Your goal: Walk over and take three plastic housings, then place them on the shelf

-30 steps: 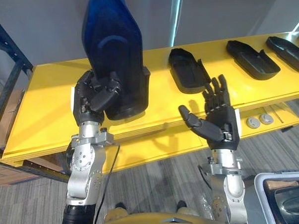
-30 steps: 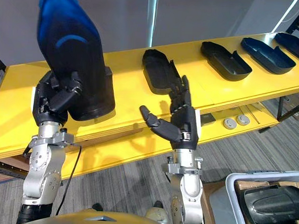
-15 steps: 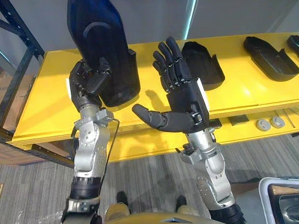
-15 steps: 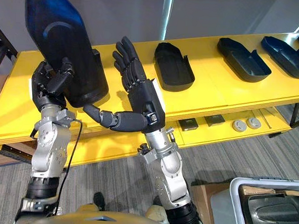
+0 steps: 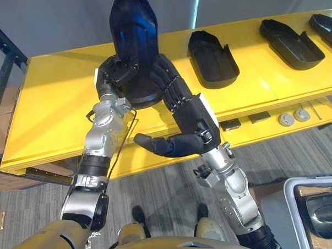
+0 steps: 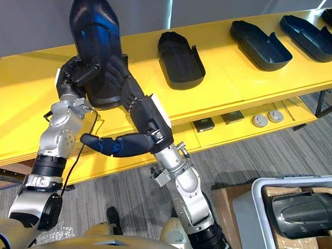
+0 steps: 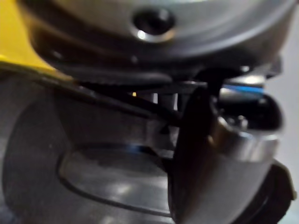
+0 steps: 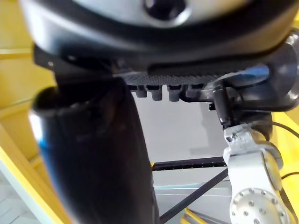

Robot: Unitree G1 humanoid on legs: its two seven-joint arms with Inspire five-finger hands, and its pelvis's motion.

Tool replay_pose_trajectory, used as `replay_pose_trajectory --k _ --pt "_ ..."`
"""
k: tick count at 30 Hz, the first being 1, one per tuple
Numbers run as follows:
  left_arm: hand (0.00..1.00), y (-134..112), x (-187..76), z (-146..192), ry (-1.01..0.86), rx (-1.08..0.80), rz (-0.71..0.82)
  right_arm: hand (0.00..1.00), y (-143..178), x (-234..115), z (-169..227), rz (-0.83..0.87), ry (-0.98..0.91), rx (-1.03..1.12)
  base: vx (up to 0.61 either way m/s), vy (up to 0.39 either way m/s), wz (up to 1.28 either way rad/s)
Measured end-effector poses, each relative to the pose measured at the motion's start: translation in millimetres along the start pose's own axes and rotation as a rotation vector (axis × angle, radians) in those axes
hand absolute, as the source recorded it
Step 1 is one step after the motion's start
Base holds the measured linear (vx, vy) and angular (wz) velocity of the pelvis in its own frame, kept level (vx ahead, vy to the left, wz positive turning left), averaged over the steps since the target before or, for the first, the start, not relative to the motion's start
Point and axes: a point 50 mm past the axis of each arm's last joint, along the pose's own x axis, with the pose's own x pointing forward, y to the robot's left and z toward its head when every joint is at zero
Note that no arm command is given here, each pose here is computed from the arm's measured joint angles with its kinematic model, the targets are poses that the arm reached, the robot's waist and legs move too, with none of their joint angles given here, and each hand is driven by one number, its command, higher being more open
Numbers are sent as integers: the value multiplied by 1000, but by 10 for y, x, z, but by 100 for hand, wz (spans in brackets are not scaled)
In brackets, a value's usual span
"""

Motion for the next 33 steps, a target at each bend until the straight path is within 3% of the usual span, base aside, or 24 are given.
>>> replay_pose_trajectory --k 6,13,14,33 --pt "0 80 32 -234 160 -71 32 100 82 13 -35 29 16 26 0 0 0" --pt "0 161 77 -253 211 -50 46 100 175 23 -69 35 27 57 -11 0 3" --pt "100 176 90 -270 227 -50 51 100 180 23 -72 31 29 59 -31 -2 10" --pt "100 346 180 -255 263 104 140 100 293 -93 -191 19 121 104 -13 2 -1"
